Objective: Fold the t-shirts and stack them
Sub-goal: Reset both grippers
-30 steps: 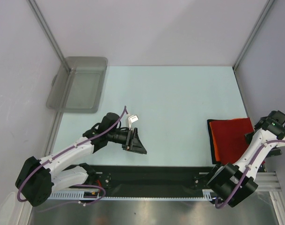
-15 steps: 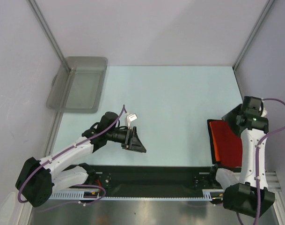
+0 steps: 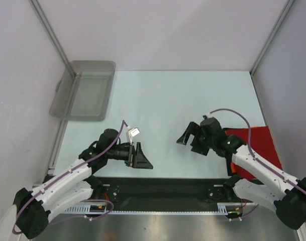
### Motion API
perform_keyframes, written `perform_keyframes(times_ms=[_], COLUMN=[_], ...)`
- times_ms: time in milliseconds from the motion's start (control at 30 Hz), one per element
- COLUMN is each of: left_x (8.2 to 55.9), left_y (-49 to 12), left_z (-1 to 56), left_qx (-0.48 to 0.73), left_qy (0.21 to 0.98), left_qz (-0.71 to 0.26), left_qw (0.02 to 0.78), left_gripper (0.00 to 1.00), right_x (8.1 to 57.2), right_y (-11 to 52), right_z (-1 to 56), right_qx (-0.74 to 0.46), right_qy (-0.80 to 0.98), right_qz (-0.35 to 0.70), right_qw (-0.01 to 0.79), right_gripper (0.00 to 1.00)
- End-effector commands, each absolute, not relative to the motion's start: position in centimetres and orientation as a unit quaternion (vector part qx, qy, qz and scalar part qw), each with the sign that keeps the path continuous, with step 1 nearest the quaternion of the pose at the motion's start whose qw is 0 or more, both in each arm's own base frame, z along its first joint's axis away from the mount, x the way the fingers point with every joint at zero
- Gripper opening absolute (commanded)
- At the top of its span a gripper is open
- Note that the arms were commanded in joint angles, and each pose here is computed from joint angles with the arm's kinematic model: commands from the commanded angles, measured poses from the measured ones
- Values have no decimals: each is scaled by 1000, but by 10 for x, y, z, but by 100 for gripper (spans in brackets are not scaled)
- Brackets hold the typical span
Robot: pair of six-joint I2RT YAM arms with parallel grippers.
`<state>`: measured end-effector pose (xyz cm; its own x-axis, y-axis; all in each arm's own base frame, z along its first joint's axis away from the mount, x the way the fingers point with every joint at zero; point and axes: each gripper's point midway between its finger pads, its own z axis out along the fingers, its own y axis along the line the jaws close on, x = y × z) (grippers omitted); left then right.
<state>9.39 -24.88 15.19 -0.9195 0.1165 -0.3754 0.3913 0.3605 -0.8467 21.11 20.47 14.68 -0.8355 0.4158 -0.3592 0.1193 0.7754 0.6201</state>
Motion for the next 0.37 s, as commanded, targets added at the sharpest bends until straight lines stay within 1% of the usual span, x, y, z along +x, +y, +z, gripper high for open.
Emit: perform_keyframes(times_ms=[0, 33, 67, 100, 167, 200, 300, 333], left_x=[91, 90, 86, 85, 82, 83, 84, 84], left_y=[-242, -241, -238, -239, -237, -239, -240, -241], left_z=[146, 145, 137, 144, 138, 142, 152, 158], left_qx=[148, 145, 137, 132, 120, 113, 111, 113], left_qy=[810, 808, 810, 798, 794, 787, 765, 755], left_qz=[-546, -549, -550, -565, -573, -583, -606, -615], left_qw=[154, 157, 152, 163, 161, 166, 187, 197], left_gripper=[93, 93, 95, 96, 97, 100, 100, 100], right_x=[205, 195, 193, 192, 188, 188, 190, 184], right_y=[203, 196, 194, 192, 182, 179, 177, 184], right_z=[137, 127, 126, 127, 126, 126, 135, 140], right_qx=[223, 232, 249, 257, 274, 279, 274, 256], right_qy=[884, 878, 868, 859, 842, 834, 803, 799], right_qz=[328, 338, 351, 361, 377, 386, 432, 456], right_qw=[248, 248, 249, 256, 272, 278, 306, 298], right_gripper=[100, 100, 100, 100, 100, 100, 100, 100])
